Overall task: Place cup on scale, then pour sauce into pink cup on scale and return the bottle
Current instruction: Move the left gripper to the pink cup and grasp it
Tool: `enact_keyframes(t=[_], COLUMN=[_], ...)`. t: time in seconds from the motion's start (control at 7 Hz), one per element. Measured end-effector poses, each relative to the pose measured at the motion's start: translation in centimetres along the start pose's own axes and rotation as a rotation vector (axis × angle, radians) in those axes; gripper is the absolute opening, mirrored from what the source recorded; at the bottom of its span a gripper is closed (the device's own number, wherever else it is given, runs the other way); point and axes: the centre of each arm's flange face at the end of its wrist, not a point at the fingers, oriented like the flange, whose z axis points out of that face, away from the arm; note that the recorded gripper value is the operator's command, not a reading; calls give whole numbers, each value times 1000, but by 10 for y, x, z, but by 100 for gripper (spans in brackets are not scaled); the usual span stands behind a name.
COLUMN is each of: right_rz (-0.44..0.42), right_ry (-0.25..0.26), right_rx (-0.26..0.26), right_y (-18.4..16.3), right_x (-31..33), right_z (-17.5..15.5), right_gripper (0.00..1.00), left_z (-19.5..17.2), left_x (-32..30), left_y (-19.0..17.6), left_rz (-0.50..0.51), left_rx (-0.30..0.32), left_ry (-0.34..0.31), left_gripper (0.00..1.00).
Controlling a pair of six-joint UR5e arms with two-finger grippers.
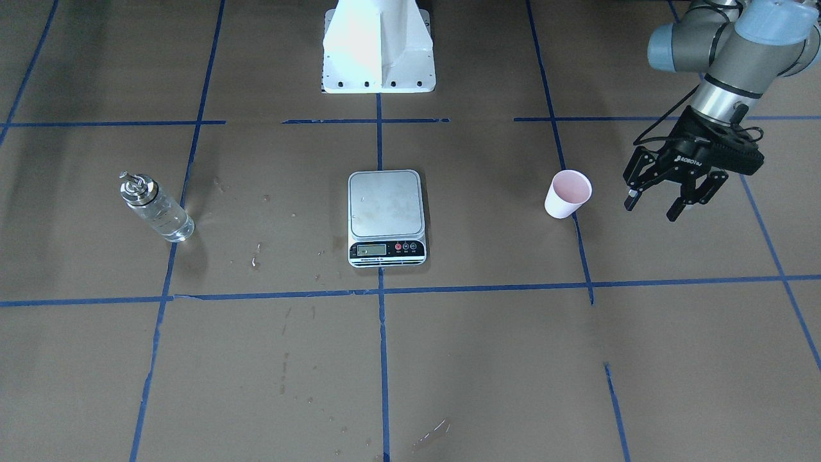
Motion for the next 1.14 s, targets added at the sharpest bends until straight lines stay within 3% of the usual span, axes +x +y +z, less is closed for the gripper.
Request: enact_keyframes(t=[0.14,0.43,1.14], right_rz=[1,1,3], right_ry=[0,2,3], right_rx=[0,0,-2], right_y=[0,0,1], right_x=[0,1,1], right_z=[0,0,1], right_gripper=[100,100,100], left_z=[-1,15,38], left_x=[-2,30,62], left_y=[25,51,53], left_rz=[-7,-71,-131], left_rx=[-21,-54,-88], left_ry=[-23,-10,-38], left_gripper=[62,53,53])
